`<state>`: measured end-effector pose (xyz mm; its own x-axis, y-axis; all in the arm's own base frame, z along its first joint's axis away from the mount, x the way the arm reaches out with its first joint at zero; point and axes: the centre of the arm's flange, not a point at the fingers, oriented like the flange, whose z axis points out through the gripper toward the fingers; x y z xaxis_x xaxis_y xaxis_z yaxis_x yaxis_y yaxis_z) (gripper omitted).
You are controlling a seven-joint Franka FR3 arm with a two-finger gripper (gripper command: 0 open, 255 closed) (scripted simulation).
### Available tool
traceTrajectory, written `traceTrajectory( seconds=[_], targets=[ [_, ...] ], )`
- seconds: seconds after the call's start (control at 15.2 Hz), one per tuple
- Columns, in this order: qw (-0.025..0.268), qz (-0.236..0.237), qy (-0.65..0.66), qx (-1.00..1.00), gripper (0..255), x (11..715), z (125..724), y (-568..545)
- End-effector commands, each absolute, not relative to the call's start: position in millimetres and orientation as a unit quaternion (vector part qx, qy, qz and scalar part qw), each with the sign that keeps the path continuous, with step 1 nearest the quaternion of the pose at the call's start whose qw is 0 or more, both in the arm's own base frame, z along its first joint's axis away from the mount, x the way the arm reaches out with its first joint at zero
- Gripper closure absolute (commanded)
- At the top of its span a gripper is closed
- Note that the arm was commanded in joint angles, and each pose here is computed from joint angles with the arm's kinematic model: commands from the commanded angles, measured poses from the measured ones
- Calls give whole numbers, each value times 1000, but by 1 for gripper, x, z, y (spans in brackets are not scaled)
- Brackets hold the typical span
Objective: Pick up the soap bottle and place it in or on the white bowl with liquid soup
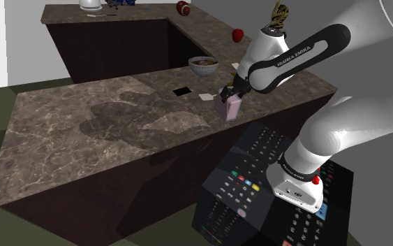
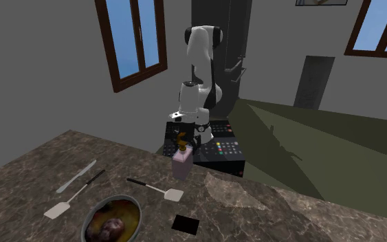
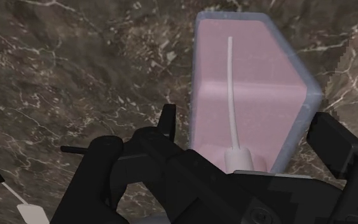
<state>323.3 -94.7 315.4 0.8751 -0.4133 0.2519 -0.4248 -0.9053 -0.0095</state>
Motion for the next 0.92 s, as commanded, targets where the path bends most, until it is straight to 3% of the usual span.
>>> traceTrajectory(
  seconds=[0.0, 0.2, 0.26, 0.86],
  targets=[
    [23, 125, -216, 968, 0, 324, 315, -95],
    [23, 125, -216, 968, 0, 323, 315, -95],
    [23, 125, -216, 968, 255, 323, 315, -95],
    [23, 125, -216, 968, 255, 324, 315, -95]
  ],
)
